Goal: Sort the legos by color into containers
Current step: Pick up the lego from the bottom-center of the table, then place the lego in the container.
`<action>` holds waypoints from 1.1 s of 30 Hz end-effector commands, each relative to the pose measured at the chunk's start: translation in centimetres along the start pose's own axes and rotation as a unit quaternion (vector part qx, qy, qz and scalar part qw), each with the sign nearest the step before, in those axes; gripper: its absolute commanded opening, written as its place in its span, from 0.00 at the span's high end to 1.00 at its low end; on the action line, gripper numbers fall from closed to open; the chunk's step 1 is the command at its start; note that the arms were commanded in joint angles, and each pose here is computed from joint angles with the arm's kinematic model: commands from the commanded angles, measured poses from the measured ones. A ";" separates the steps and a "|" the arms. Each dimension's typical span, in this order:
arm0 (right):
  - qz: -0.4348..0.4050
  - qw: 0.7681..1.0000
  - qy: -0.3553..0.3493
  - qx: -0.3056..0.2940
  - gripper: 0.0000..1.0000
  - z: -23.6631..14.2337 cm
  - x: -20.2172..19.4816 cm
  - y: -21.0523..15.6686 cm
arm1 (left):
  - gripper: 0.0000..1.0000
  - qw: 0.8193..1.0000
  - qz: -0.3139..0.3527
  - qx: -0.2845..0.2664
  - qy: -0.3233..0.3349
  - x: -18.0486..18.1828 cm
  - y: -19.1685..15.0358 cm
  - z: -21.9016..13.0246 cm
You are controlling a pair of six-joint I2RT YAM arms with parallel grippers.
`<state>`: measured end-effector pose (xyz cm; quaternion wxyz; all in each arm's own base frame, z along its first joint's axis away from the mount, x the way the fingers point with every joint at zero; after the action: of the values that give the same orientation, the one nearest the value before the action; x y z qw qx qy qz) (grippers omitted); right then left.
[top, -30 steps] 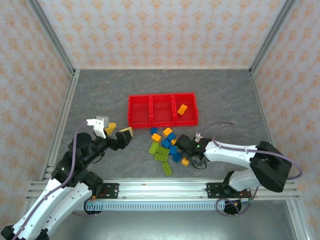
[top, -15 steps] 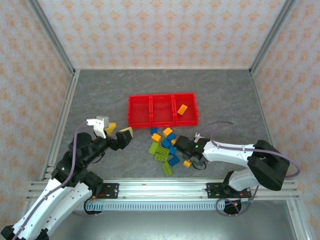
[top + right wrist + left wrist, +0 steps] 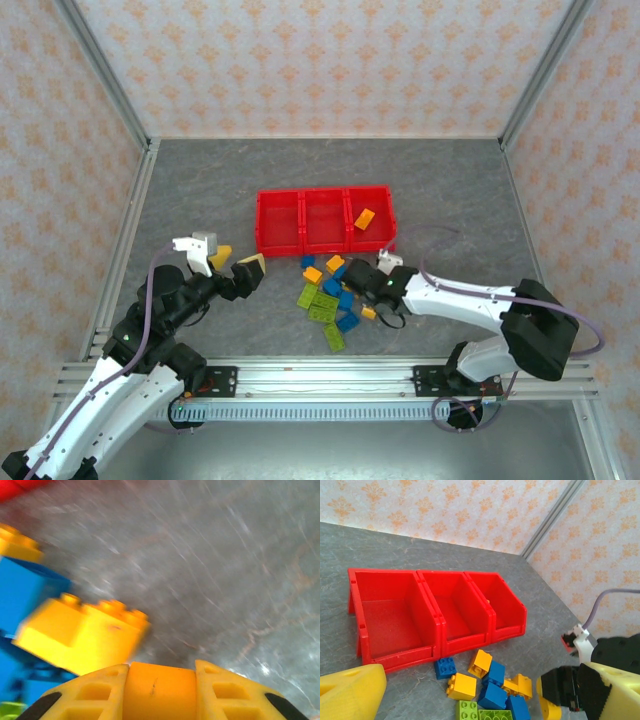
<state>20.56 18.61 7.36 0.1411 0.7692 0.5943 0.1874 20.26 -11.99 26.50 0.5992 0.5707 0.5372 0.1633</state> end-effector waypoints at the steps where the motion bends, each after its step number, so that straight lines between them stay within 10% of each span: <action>1: -0.042 0.997 -0.011 -0.068 0.76 -1.6 0.8 4.3 | 0.01 1.000 0.009 -0.005 0.007 0.2 0.1 0.1; 17: -0.214 0.957 0.003 -0.196 0.77 -2.2 5.2 22.2 | 0.01 1.000 0.008 -0.002 0.016 0.5 0.0 0.3; 33: -0.245 0.960 -0.005 -0.140 0.74 6.3 4.2 21.7 | 0.01 0.999 0.001 -0.001 0.047 1.5 0.0 0.6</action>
<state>43.07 16.77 12.75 0.2964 0.5806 0.7255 0.2206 21.24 -11.22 25.77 0.5786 0.5626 0.5605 0.1859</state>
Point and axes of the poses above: each hand's point on the last joint's axis, 136 mm out from that joint toward the fingers, its own z axis out along the fingers, its own x axis along the line the jaws close on, y = z × x, the point moved 1 cm from there along -z, back along the fingers, and after that the axes turned 1 degree about -z, right-handed, at the moved point
